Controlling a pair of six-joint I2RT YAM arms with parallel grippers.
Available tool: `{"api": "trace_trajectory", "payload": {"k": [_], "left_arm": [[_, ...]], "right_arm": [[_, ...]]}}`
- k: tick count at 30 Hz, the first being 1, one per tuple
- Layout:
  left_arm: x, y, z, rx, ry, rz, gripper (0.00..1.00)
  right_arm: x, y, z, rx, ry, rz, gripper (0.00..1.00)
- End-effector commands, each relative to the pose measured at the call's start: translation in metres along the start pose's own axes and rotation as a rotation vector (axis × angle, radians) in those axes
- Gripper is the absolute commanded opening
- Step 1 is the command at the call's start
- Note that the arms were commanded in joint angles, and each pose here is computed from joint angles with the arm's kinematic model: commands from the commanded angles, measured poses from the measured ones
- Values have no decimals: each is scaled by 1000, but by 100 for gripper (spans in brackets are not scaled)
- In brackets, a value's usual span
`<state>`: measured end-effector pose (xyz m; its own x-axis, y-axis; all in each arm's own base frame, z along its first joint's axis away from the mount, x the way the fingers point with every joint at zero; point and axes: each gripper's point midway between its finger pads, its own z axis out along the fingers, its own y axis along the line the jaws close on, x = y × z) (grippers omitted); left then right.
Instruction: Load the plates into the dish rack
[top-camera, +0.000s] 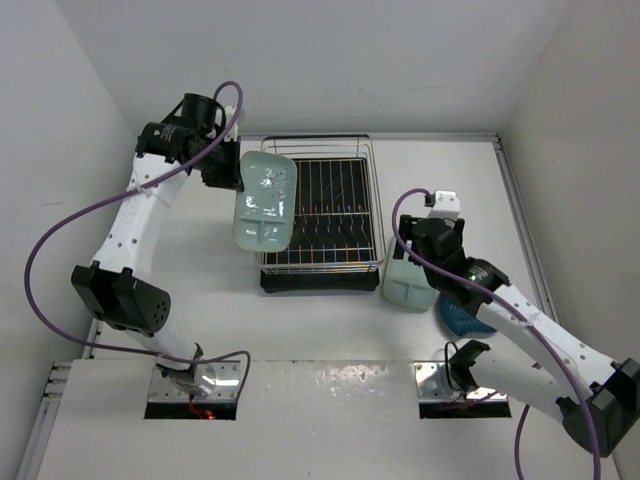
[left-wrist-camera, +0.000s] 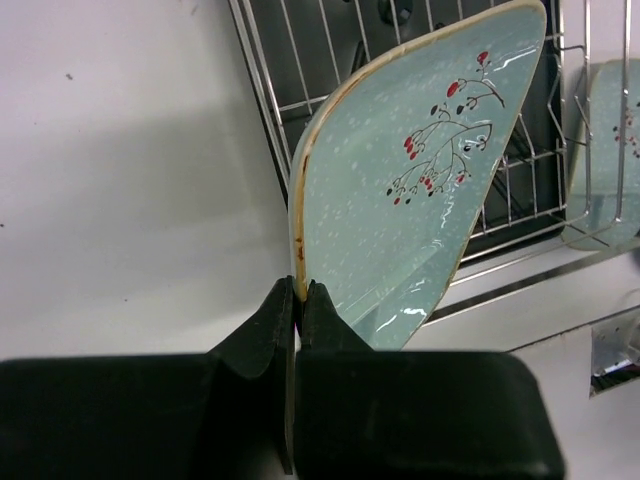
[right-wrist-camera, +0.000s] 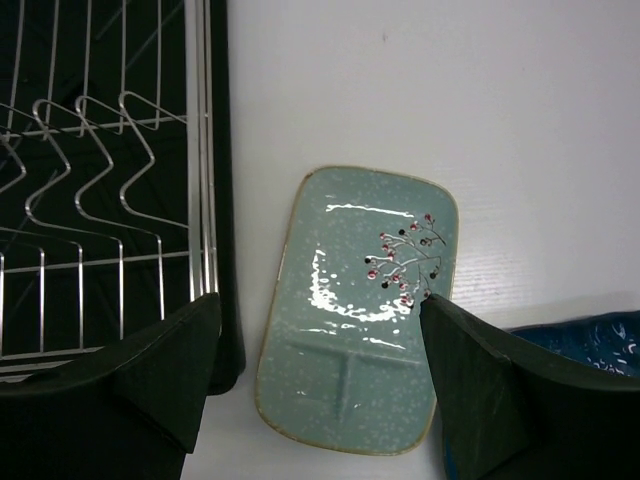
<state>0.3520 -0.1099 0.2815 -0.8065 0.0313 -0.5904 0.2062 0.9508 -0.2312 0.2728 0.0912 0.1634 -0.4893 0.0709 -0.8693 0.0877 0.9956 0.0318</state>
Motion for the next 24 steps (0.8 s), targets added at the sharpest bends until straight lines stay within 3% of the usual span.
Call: {"api": "trace_trajectory", "payload": {"k": [1, 7, 15, 24], "left_arm": [[-36, -6, -5, -6, -151, -42, 0], [-36, 3, 1, -95, -148, -55, 0], [-29, -21, 14, -59, -108, -49, 0], [-26, -9, 16, -129, -97, -83, 0]], "right_arm": [[-28, 9, -7, -4, -73, 23, 80], [-25, 13, -10, 6, -80, -10, 80], [-16, 9, -12, 33, -75, -43, 80], [-13, 5, -13, 55, -80, -56, 80]]}}
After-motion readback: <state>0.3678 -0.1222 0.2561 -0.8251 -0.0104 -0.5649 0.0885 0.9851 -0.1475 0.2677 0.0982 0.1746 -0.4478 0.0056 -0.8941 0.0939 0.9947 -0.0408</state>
